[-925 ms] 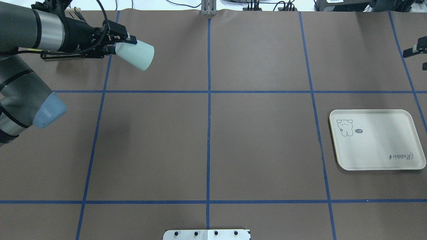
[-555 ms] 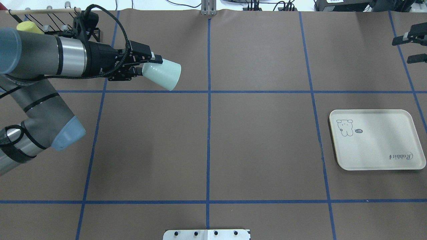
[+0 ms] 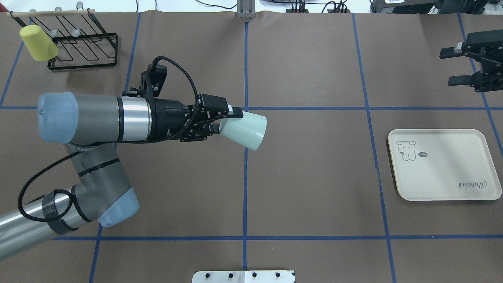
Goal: Left arm grabs green cup and hands to right arm on tray
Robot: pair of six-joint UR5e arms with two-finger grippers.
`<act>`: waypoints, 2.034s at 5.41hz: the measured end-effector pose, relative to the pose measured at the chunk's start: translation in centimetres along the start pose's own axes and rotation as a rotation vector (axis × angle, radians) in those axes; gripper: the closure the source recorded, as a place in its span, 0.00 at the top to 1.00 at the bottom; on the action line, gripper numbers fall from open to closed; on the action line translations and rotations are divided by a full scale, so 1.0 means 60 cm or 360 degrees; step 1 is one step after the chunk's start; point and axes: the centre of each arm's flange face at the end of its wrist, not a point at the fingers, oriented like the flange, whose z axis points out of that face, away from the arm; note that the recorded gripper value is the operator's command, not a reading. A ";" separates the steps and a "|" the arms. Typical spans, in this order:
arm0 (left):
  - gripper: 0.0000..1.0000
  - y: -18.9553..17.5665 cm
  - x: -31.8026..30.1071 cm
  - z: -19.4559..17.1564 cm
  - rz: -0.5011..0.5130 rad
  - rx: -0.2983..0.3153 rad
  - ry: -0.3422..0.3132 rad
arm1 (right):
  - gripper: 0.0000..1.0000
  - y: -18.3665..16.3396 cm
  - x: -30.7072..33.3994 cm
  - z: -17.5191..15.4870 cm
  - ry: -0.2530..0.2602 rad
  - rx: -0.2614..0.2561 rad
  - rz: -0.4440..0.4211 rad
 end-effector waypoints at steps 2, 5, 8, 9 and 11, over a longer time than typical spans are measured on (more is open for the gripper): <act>0.00 0.079 0.016 0.015 -0.0232 -0.0131 0.0300 | 0.99 0.050 -0.091 0.038 -0.0233 -0.0183 0.0151; 0.00 0.064 0.027 -0.003 -0.0473 -0.0042 0.0496 | 1.00 0.162 -0.143 0.099 -0.0493 -0.0381 0.0150; 0.00 -0.011 0.021 -0.057 -0.0524 -0.0005 0.0431 | 0.99 0.255 -0.217 0.163 -0.0579 -0.0551 0.0176; 0.00 -0.034 0.014 -0.083 -0.0503 -0.0015 0.0381 | 0.99 0.275 -0.253 0.188 -0.0588 -0.0574 0.0193; 0.00 -0.030 0.023 -0.097 -0.0497 -0.0050 0.0388 | 0.99 0.300 -0.272 0.231 -0.0608 -0.0563 0.0192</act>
